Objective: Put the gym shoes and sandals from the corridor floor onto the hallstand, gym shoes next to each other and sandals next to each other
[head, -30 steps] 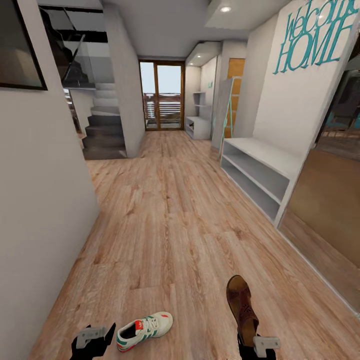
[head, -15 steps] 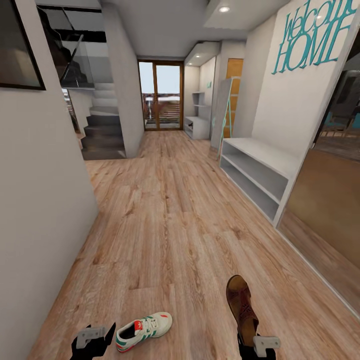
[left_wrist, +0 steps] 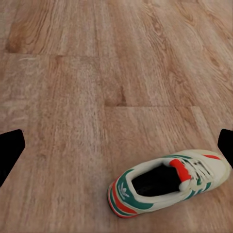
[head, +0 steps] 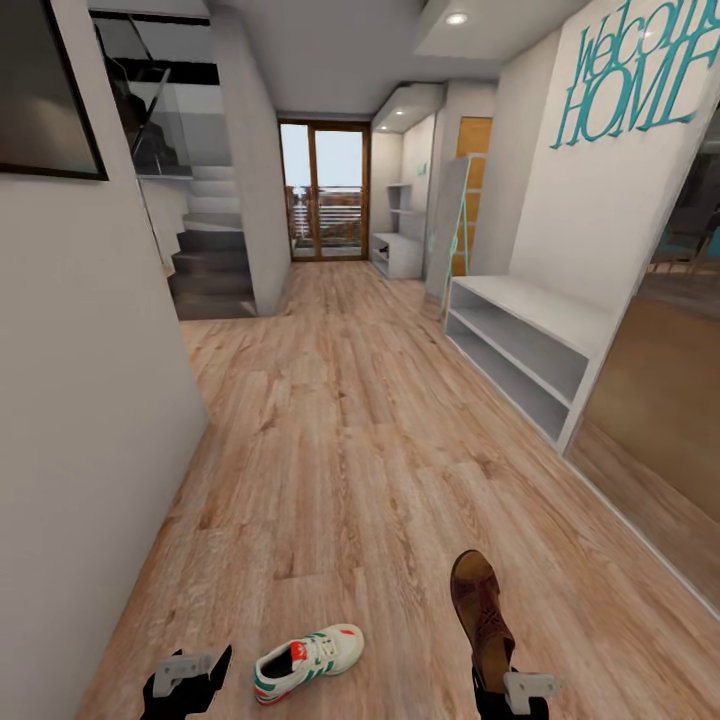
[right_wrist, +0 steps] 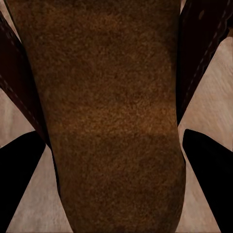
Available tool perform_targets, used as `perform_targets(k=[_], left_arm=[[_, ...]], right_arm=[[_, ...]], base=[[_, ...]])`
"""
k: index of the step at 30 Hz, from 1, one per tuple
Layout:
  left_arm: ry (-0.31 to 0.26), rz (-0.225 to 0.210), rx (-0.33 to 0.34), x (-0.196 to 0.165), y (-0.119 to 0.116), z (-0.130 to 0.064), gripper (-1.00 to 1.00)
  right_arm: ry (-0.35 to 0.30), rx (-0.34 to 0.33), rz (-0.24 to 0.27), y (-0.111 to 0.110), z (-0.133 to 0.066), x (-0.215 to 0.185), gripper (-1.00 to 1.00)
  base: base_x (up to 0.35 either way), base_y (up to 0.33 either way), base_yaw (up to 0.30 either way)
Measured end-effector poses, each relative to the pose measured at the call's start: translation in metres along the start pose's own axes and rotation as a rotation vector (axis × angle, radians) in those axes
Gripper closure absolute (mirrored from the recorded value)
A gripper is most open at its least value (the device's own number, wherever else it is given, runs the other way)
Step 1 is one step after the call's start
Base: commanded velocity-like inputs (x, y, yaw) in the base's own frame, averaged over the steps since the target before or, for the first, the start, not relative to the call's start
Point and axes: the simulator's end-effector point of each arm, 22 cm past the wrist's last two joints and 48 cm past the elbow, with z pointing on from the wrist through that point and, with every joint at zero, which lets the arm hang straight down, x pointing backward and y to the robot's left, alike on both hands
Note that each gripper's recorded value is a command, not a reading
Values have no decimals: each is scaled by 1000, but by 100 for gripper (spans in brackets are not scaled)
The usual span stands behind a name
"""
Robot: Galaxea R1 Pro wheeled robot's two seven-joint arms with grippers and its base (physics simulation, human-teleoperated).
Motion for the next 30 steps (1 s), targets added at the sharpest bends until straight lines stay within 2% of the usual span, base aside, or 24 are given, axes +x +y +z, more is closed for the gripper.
perform_targets(k=[5, 16, 30], left_arm=[[0, -1, 1, 0, -1, 0, -100], [0, -1, 1, 0, -1, 0, -100], [-1, 0, 1, 0, -1, 0, -100]], right_arm=[[-3, 2, 2, -1, 0, -1, 100], [0, 3, 1, -2, 0, 0, 100], [0, 4, 0, -3, 0, 0, 100]], base=[[0, 202, 0], [0, 13, -22], [5, 0, -251]])
